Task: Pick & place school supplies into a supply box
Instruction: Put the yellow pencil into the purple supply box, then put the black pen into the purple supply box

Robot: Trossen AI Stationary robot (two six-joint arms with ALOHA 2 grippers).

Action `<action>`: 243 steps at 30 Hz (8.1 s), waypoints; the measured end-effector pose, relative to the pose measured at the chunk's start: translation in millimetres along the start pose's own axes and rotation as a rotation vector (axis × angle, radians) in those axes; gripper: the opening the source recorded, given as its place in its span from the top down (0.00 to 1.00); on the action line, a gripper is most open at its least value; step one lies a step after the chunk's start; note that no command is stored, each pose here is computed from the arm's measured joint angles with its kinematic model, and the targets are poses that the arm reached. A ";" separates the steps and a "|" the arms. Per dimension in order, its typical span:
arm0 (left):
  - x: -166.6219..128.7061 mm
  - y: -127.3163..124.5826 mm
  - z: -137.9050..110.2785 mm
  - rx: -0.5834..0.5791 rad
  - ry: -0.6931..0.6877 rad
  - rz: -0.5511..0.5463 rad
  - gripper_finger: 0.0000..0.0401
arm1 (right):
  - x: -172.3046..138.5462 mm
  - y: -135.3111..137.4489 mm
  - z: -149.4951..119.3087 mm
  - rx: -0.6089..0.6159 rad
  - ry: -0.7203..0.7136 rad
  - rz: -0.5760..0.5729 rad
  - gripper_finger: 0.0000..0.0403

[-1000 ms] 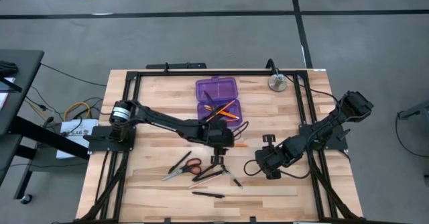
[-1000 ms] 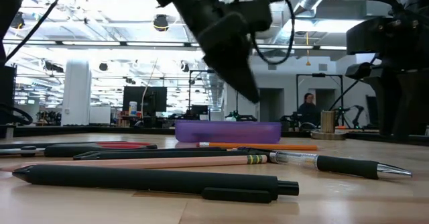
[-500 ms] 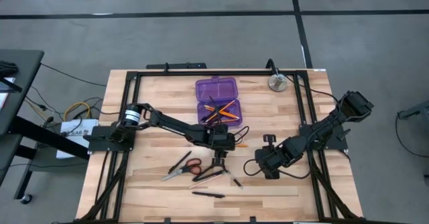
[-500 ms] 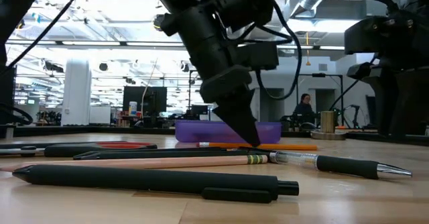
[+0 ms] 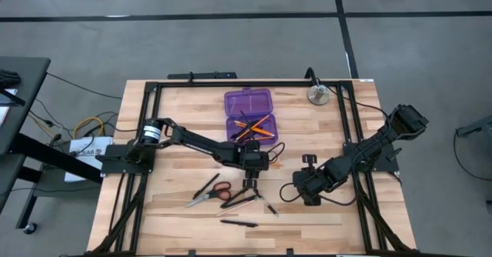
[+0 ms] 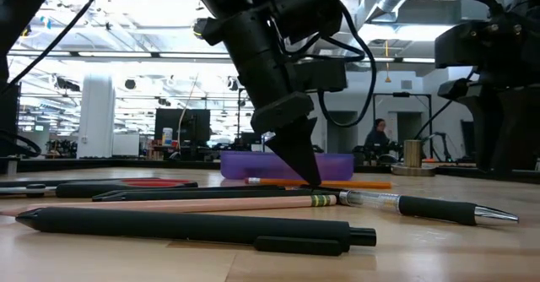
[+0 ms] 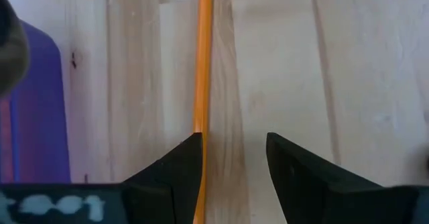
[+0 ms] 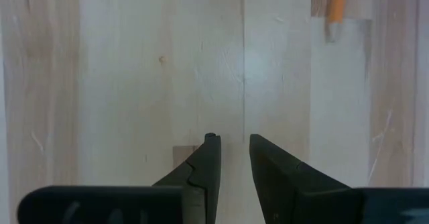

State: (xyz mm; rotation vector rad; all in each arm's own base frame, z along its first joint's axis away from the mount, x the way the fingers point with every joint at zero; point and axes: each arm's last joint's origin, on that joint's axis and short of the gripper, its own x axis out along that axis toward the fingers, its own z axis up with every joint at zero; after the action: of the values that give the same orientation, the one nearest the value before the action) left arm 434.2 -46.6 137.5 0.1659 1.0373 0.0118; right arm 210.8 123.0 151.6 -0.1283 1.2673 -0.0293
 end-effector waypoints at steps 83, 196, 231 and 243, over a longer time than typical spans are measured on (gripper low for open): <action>-72.4 33.3 56.2 0.053 0.261 0.285 1.00 | 0.0 -2.3 -2.8 -0.030 0.018 -0.044 0.81; -115.6 -75.3 -132.9 -0.793 0.223 0.094 0.65 | 0.1 2.0 7.0 0.046 -0.077 0.010 0.81; -87.2 -72.0 -143.1 -0.762 0.363 0.149 0.91 | 0.1 2.0 7.4 0.044 -0.083 0.006 0.81; -89.8 -62.3 -124.5 -0.661 0.252 0.269 0.98 | 0.1 1.9 7.0 0.043 -0.079 0.005 0.81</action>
State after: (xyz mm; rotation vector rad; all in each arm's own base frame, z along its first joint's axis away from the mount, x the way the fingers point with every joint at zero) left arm 277.4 -99.7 143.6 -0.3069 1.2031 0.6258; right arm 217.4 125.4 153.3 -0.0883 1.1876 -0.0470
